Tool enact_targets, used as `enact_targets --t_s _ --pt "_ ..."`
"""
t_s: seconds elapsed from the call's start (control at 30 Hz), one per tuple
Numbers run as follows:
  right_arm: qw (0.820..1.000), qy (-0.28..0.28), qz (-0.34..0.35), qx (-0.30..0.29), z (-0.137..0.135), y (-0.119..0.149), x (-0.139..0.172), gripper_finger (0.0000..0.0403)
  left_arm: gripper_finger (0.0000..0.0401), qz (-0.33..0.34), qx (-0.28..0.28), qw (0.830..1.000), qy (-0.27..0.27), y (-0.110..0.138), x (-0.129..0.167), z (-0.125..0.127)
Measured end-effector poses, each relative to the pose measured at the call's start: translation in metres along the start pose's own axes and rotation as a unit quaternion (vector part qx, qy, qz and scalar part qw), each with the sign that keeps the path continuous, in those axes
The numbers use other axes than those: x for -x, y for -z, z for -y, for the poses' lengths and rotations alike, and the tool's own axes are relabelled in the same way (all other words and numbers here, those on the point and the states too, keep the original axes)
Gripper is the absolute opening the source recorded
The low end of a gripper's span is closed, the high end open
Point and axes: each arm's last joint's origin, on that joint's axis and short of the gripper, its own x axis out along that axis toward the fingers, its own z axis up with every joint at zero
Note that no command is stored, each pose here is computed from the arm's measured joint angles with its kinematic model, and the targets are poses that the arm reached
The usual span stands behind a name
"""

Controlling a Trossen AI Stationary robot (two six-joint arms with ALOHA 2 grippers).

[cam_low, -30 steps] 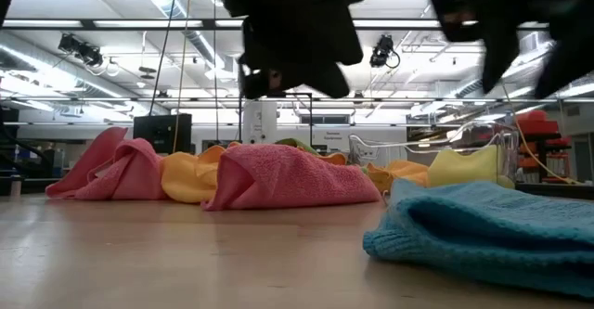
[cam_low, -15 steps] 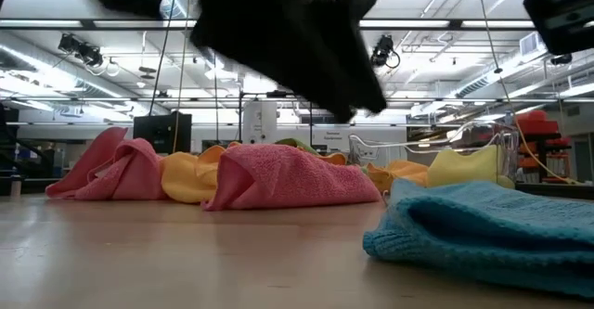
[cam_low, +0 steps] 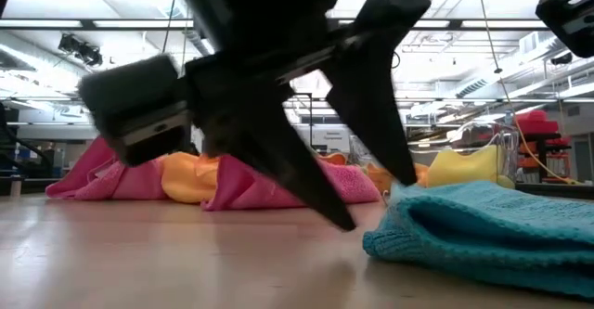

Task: Fold microfiber towels
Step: Fold the blue towel

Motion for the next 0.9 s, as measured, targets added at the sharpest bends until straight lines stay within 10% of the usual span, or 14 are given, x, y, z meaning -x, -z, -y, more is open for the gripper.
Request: enact_targets --t_s 0.5,0.9 --pt "1.000 0.006 0.017 -0.016 0.001 -0.004 -0.001 0.0147 0.0191 0.054 -0.029 0.998 0.015 -0.003 -0.016 0.004" --pt "0.998 0.007 0.040 -0.046 0.000 -0.008 0.000 0.0147 0.0013 0.078 0.037 0.995 0.050 -0.003 -0.019 0.008"
